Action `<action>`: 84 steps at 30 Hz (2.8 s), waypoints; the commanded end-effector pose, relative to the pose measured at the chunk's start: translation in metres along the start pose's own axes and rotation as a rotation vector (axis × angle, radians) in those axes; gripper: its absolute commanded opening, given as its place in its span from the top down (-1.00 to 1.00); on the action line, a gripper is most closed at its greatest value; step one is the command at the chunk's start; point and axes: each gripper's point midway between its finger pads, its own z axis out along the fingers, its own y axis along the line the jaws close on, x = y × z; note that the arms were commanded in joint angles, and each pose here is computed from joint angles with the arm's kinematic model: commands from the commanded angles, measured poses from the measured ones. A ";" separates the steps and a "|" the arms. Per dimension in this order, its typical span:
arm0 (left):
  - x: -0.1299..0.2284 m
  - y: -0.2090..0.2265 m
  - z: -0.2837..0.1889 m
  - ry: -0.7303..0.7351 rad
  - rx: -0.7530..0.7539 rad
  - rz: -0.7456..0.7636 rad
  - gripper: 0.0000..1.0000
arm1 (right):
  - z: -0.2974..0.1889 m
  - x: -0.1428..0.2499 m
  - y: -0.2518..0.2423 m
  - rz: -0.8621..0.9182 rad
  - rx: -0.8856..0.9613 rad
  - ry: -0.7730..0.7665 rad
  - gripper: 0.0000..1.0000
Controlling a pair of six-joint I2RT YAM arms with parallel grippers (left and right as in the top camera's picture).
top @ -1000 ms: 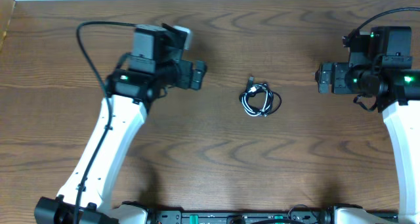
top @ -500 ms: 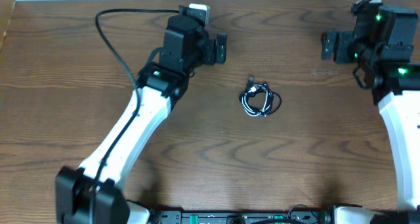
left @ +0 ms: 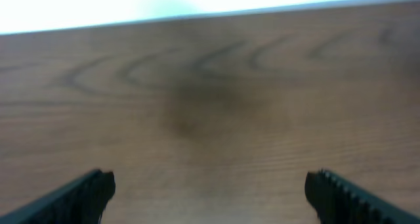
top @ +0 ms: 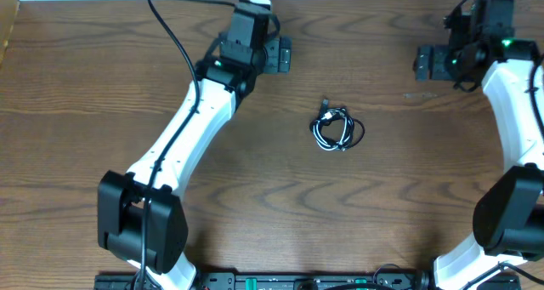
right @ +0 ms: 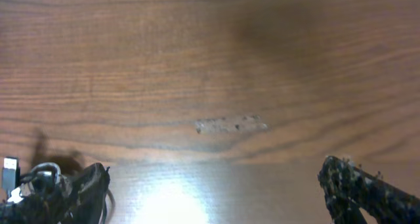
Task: Untangle cables
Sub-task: 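Raise both arms and move grippers forward beside the cable bundle, then lower the left gripper onto the black and white cable bundle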
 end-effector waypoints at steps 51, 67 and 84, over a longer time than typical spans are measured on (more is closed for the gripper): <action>0.163 -0.110 0.000 0.039 0.532 0.028 -0.96 | -0.052 0.127 0.060 -0.046 -0.318 -0.129 -0.99; 0.164 -0.108 0.007 -0.010 0.386 0.124 -0.96 | -0.052 0.137 0.064 -0.060 -0.336 -0.092 -0.98; 0.201 -0.127 0.038 0.056 0.398 0.182 -0.96 | -0.053 0.149 0.068 -0.060 -0.359 -0.046 -0.99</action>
